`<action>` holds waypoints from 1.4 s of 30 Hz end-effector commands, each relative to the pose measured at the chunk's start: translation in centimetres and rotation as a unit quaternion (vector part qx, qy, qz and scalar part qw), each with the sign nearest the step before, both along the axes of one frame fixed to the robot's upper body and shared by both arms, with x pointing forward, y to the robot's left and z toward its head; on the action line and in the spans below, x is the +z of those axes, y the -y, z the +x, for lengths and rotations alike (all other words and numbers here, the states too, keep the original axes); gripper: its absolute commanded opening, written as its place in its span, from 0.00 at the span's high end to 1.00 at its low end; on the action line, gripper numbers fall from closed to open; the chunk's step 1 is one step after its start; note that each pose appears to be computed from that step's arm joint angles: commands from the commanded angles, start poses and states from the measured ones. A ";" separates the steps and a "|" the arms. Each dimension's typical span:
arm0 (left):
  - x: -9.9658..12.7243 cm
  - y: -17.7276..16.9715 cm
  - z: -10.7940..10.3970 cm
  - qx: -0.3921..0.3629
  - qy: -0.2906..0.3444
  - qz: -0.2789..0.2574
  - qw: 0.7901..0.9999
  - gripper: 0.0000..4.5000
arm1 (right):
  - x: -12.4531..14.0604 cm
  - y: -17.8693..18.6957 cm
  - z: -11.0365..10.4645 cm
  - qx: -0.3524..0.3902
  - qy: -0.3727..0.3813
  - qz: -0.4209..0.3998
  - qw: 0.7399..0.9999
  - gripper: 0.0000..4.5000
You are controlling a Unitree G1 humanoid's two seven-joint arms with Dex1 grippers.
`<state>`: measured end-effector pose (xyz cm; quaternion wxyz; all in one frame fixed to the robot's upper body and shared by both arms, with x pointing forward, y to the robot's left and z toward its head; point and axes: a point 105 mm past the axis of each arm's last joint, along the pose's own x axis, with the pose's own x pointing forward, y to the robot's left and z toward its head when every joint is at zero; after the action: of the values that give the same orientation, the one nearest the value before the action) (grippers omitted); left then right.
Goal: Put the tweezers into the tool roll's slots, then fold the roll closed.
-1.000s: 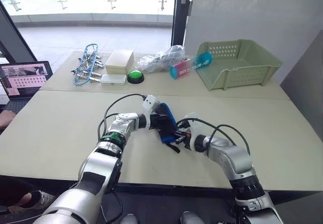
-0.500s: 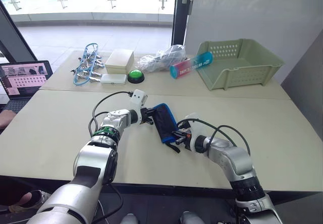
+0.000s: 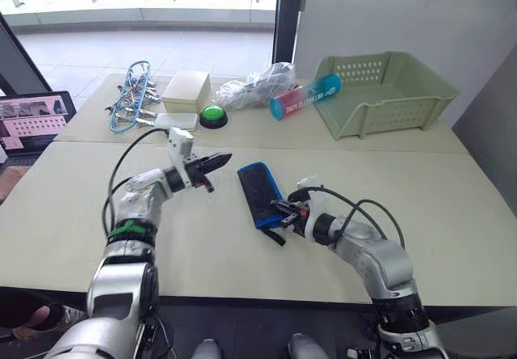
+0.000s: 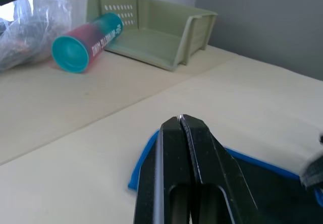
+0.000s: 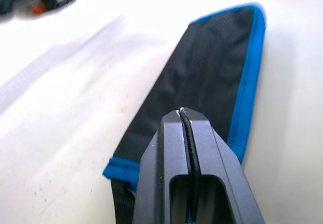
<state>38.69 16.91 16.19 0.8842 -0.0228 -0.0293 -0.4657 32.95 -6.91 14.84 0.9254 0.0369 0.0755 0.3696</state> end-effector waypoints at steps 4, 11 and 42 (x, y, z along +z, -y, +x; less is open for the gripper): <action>1.4 -5.6 -5.0 0.034 0.013 0.049 0.998 0.66 | 4.5 4.6 -1.9 -0.022 0.059 0.037 0.997 0.67; -0.1 -12.9 -10.1 0.142 -0.037 0.075 0.986 0.15 | 0.7 14.9 -4.2 -0.099 0.042 -0.044 0.993 0.13; -1.2 -17.2 -14.4 0.278 -0.071 0.109 0.952 0.01 | -2.0 23.2 -5.8 -0.152 0.017 -0.083 0.985 0.00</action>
<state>24.20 34.11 13.42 0.9741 0.0358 0.1014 -0.1988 27.19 -30.09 11.22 0.9710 -0.0246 0.1064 0.2127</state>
